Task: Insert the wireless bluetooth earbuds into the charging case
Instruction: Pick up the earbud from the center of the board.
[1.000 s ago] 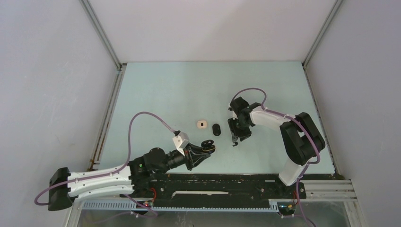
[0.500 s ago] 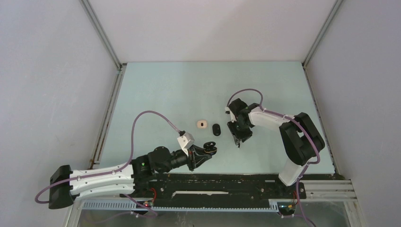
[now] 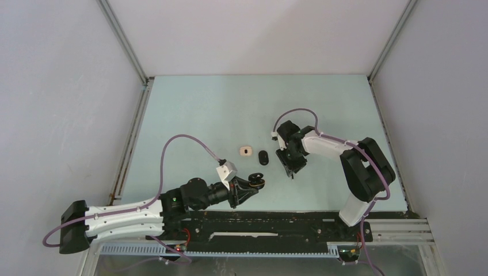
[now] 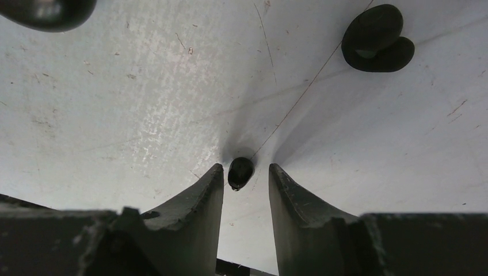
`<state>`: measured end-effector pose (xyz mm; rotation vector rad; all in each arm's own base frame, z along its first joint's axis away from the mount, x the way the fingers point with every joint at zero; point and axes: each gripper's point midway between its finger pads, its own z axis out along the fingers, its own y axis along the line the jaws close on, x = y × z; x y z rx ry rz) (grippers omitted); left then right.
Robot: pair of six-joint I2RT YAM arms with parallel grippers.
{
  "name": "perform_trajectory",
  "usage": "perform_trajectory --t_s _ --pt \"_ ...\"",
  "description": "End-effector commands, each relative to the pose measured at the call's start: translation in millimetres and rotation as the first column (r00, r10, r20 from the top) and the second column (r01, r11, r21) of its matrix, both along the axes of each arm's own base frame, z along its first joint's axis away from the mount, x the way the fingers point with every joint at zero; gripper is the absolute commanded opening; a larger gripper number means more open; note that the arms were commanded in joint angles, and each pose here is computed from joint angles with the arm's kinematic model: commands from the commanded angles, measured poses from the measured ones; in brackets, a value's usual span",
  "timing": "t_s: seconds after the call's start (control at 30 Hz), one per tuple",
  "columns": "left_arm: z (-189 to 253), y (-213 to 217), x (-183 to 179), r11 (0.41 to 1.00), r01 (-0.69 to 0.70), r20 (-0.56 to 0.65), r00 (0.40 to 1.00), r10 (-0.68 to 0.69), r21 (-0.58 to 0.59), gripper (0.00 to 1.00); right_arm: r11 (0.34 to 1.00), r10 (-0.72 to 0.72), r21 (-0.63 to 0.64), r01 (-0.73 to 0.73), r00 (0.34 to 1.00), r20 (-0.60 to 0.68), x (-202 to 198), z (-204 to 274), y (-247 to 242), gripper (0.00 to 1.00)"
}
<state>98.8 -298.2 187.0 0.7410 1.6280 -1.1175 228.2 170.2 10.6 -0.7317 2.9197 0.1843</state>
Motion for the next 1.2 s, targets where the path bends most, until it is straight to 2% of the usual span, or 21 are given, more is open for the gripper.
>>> perform_trajectory --t_s 0.0,0.27,0.7,1.17 --pt "25.9 -2.7 -2.6 0.997 0.017 0.037 0.999 -0.014 -0.075 0.00 1.000 0.004 -0.002 -0.004 0.998 0.058 13.9 11.9 4.6 0.39" --pt "24.1 -3.7 -3.1 0.997 0.018 0.034 0.999 -0.015 -0.069 0.00 0.999 -0.033 -0.019 0.034 0.998 0.045 16.7 12.9 7.4 0.43" --pt "23.1 2.3 -2.1 0.997 0.004 0.047 0.999 0.000 -0.072 0.00 0.997 0.004 -0.071 -0.003 1.000 0.015 5.4 7.6 8.9 0.39" --pt "18.2 6.0 -3.1 0.997 -0.001 0.037 0.999 0.004 -0.078 0.00 0.991 -0.034 -0.125 0.038 0.999 0.034 14.4 -2.4 5.4 0.37"
